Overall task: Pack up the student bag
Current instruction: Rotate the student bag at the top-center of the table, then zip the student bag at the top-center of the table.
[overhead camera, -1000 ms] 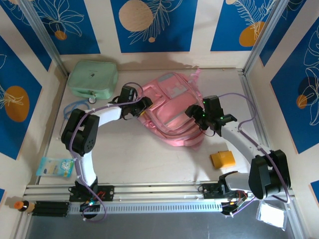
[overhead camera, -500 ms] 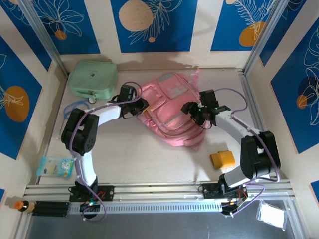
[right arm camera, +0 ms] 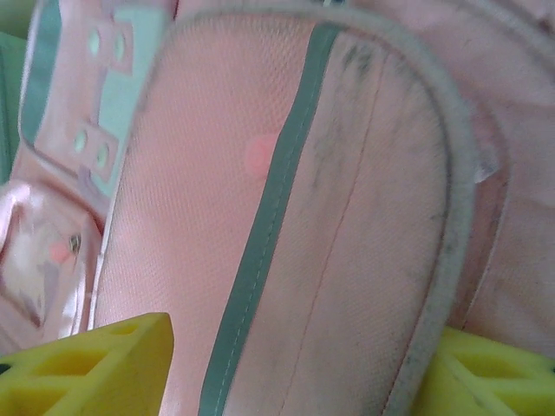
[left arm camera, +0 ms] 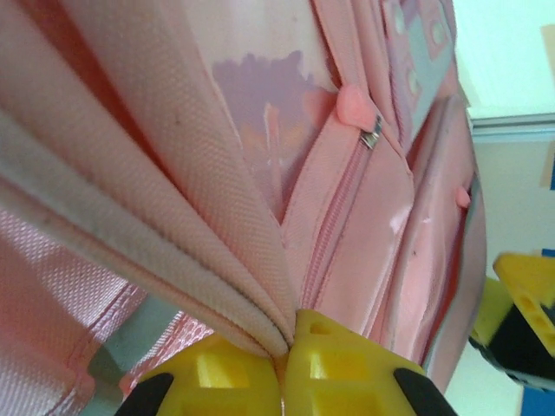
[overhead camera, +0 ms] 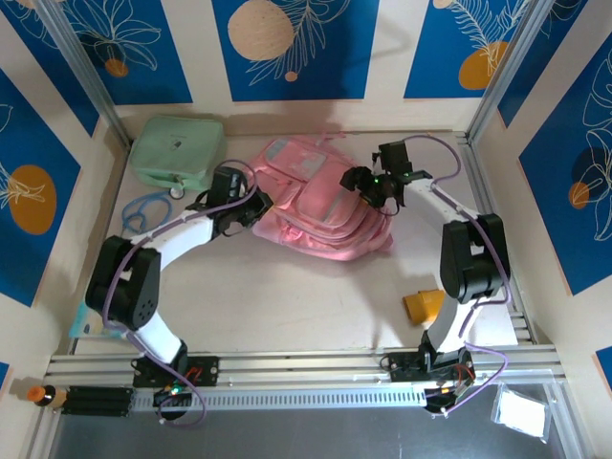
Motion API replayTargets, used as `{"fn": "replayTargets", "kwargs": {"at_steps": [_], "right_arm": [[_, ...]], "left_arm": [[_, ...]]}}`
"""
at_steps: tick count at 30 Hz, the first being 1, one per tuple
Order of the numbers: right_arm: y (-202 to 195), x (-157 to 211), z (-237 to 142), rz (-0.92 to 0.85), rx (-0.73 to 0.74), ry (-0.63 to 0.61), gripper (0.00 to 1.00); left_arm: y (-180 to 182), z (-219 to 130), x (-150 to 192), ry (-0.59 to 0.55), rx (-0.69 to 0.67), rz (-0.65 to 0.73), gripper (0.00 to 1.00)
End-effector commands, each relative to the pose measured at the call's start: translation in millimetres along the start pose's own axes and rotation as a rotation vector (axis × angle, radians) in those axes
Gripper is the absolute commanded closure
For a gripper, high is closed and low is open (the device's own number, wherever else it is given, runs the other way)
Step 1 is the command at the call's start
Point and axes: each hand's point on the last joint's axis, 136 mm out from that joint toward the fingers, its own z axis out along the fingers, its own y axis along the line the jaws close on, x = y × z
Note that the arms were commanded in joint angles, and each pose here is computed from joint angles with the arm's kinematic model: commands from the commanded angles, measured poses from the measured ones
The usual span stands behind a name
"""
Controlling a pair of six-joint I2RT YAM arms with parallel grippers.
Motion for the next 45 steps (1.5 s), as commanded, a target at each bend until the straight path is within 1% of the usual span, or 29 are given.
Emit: {"fn": "replayTargets", "kwargs": {"at_steps": [1,4,6,8,10,13,16,19,22,24,28,33,35,38,45], "right_arm": [[3,-30,-6,-0.080,0.034,-0.121,0.30],[-17,-31,-26,-0.047,0.146,-0.165,0.27],[-24,-26,-42,-0.046,0.190,-0.184,0.26],[-26,-16,-55,-0.052,0.203,-0.177,0.26],[-24,3,-64,-0.060,0.184,-0.141,0.26],[-9,43,-66,-0.095,0.142,-0.065,0.27],[10,85,-65,-0.142,0.119,-0.019,0.29],[33,123,-60,-0.137,0.053,0.037,0.31],[58,155,-49,-0.155,-0.021,0.082,0.34],[71,167,-42,-0.171,-0.042,0.091,0.36],[88,173,-32,-0.181,-0.060,0.077,0.42],[92,168,-23,-0.150,-0.036,0.039,0.55],[91,168,-21,-0.127,-0.022,0.027,0.58],[93,168,-14,-0.133,-0.003,0.005,0.59],[96,166,10,-0.123,0.033,0.000,0.61]], "left_arm": [[-42,-19,3,-0.016,0.142,0.034,1.00],[-45,-21,4,-0.031,0.148,0.020,1.00],[-42,-21,2,-0.053,0.139,-0.001,1.00],[-42,-21,-1,-0.082,0.145,-0.024,1.00],[-44,-18,-3,-0.096,0.161,-0.044,1.00],[-50,-13,-2,-0.103,0.185,-0.057,1.00],[-55,-7,0,-0.103,0.197,-0.069,1.00],[-58,-3,1,-0.114,0.193,-0.077,1.00],[-60,0,2,-0.120,0.187,-0.080,1.00],[-61,1,3,-0.124,0.188,-0.082,1.00],[-62,3,6,-0.119,0.190,-0.085,1.00],[-64,3,8,-0.114,0.194,-0.083,1.00],[-65,2,9,-0.112,0.196,-0.081,1.00],[-66,2,10,-0.113,0.198,-0.077,1.00],[-68,3,12,-0.103,0.205,-0.078,1.00]]}}
